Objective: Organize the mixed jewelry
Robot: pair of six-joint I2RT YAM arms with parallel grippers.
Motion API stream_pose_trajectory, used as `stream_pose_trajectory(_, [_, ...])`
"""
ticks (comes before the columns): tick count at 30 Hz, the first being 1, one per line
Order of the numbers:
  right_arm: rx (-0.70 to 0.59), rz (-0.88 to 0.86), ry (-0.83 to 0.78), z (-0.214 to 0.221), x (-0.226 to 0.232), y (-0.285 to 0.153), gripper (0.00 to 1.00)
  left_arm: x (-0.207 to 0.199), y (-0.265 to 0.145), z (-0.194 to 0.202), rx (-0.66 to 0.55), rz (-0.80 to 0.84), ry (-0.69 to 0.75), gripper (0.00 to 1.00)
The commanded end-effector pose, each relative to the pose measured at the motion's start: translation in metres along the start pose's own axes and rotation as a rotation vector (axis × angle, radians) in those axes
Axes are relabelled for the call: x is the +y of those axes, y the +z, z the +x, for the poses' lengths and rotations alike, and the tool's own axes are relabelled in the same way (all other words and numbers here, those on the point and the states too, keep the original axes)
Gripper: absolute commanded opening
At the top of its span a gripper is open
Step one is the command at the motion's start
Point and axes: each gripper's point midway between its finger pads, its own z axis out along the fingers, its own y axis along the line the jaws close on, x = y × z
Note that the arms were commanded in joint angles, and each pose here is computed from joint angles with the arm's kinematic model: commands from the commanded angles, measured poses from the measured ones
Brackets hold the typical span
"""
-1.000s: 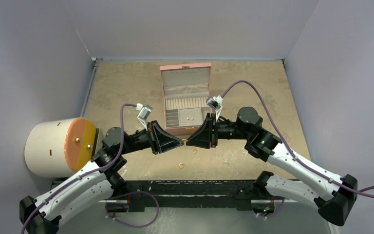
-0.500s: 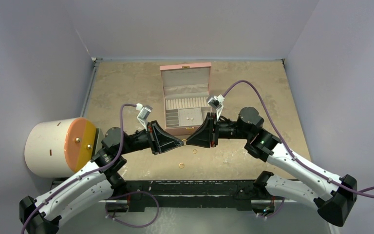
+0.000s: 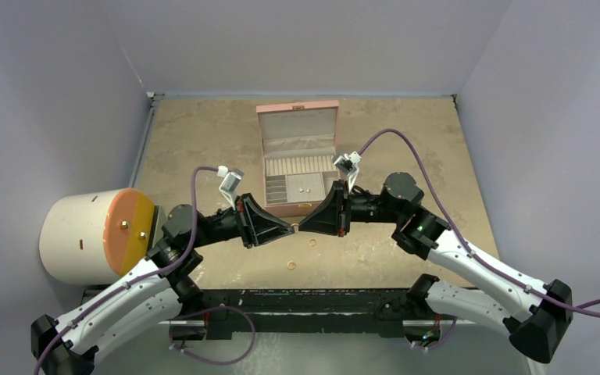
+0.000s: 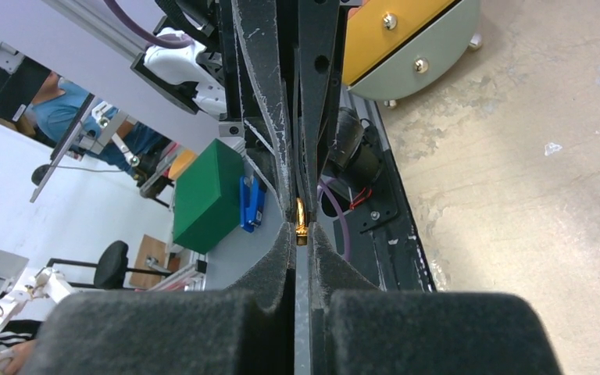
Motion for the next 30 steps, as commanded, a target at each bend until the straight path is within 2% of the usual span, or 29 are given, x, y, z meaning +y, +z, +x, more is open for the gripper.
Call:
stream_pose_trajectory(1, [-0.017, -0.042, -0.028, -0.005, 0.008, 0.000, 0.00, -0.015, -0.001, -0.011, -0.036, 0.044, 0.035, 0.01])
stream_pose_trajectory(5, [-0.033, -0.032, -0.034, -0.008, 0.009, -0.002, 0.00, -0.012, -0.002, -0.015, -0.049, 0.009, 0.038, 0.32])
stream_pose_trajectory(6, [-0.036, -0.027, -0.034, -0.009, 0.009, -0.002, 0.00, -0.010, -0.002, -0.016, -0.053, -0.008, 0.045, 0.37])
stream_pose_trajectory(9, [-0.043, 0.012, -0.038, -0.012, 0.005, -0.003, 0.00, -0.005, -0.005, -0.023, -0.069, -0.075, 0.073, 0.48])
stream_pose_trajectory(13, [-0.050, 0.117, -0.050, -0.018, -0.009, -0.005, 0.00, 0.000, -0.012, -0.036, -0.096, -0.173, 0.132, 0.56])
stream_pose_trajectory(16, [-0.059, 0.204, -0.068, -0.025, -0.021, -0.007, 0.00, 0.011, -0.022, -0.046, -0.097, -0.299, 0.186, 0.66])
stream_pose_trajectory(21, [-0.056, 0.357, -0.104, -0.036, -0.047, -0.008, 0.00, 0.014, -0.044, -0.075, -0.129, -0.486, 0.295, 0.71])
stream_pose_trajectory(25, [-0.044, 0.554, -0.146, -0.047, -0.084, -0.013, 0.00, 0.005, -0.059, -0.101, -0.174, -0.571, 0.389, 0.72])
stream_pose_trajectory(30, [-0.023, 0.819, -0.215, -0.068, -0.130, -0.025, 0.00, 0.003, -0.081, -0.135, -0.286, -0.706, 0.455, 0.72])
